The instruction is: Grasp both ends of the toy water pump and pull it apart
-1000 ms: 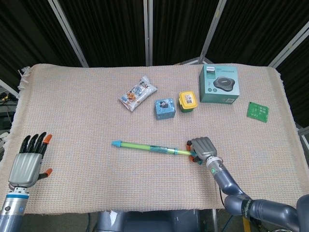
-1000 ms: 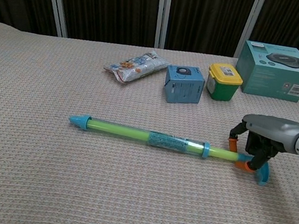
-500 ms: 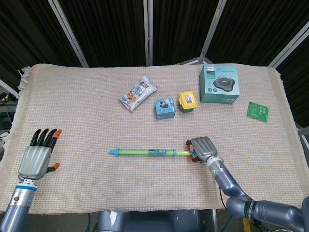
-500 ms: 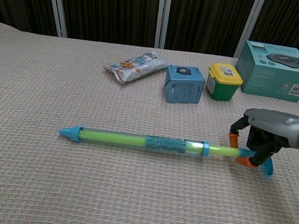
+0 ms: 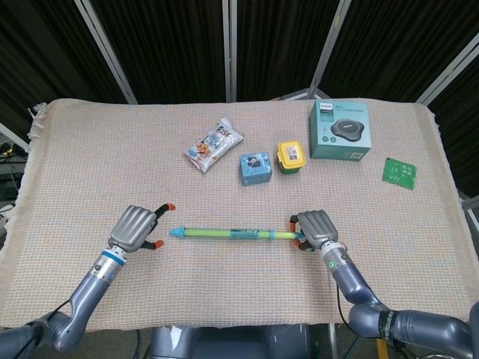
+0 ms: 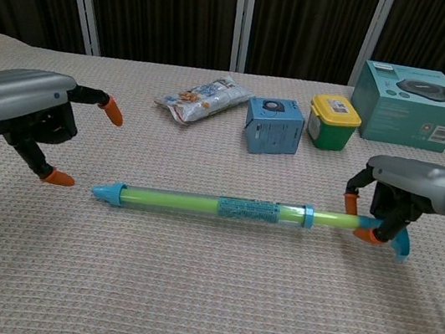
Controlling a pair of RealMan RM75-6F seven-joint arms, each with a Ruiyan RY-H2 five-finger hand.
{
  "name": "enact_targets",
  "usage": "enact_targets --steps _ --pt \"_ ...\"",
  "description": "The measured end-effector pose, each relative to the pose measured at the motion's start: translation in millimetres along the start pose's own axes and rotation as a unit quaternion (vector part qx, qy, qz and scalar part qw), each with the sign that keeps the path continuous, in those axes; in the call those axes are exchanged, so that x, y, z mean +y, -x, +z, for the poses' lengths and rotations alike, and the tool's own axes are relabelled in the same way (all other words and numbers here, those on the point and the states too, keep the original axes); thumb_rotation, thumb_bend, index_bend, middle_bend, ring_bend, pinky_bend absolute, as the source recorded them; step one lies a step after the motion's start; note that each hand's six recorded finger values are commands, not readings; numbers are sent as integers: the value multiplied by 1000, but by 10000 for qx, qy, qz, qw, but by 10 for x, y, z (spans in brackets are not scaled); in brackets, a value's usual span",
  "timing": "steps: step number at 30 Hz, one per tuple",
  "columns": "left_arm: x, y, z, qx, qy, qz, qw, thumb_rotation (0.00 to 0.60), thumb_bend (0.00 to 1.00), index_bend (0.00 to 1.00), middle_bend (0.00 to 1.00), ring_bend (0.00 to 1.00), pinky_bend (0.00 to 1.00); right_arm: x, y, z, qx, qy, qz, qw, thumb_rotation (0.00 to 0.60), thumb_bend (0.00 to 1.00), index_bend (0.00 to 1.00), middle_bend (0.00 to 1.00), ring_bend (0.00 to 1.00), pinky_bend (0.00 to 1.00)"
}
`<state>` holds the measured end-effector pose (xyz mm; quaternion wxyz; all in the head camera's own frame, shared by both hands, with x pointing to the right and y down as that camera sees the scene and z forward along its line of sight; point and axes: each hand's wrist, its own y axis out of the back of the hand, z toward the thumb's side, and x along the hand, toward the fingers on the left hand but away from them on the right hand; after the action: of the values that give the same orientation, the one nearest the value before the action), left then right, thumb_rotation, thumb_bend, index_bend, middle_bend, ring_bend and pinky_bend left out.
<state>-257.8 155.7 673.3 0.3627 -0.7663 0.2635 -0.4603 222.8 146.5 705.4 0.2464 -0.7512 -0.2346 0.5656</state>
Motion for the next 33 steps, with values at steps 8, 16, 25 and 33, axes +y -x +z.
enact_targets --steps 8,16,25,33 --pt "-290 -290 279 -58 472 -382 9981 600 1 320 922 864 1000 19 4 -13 -67 18 -1 10000 600 507 683 1000 1000 1000" --pt "-398 -471 369 -6 615 -419 9972 600 107 346 922 864 1000 17 7 -30 -85 5 12 10000 600 507 687 1000 1000 1000" --pt "-485 -645 455 32 636 -512 9967 600 129 359 922 864 1000 35 6 -20 -70 0 5 10000 600 507 690 1000 1000 1000" --pt "-575 -709 458 126 717 -564 9957 600 300 459 922 864 1000 45 -8 -26 -64 2 6 10000 600 507 693 1000 1000 1000"
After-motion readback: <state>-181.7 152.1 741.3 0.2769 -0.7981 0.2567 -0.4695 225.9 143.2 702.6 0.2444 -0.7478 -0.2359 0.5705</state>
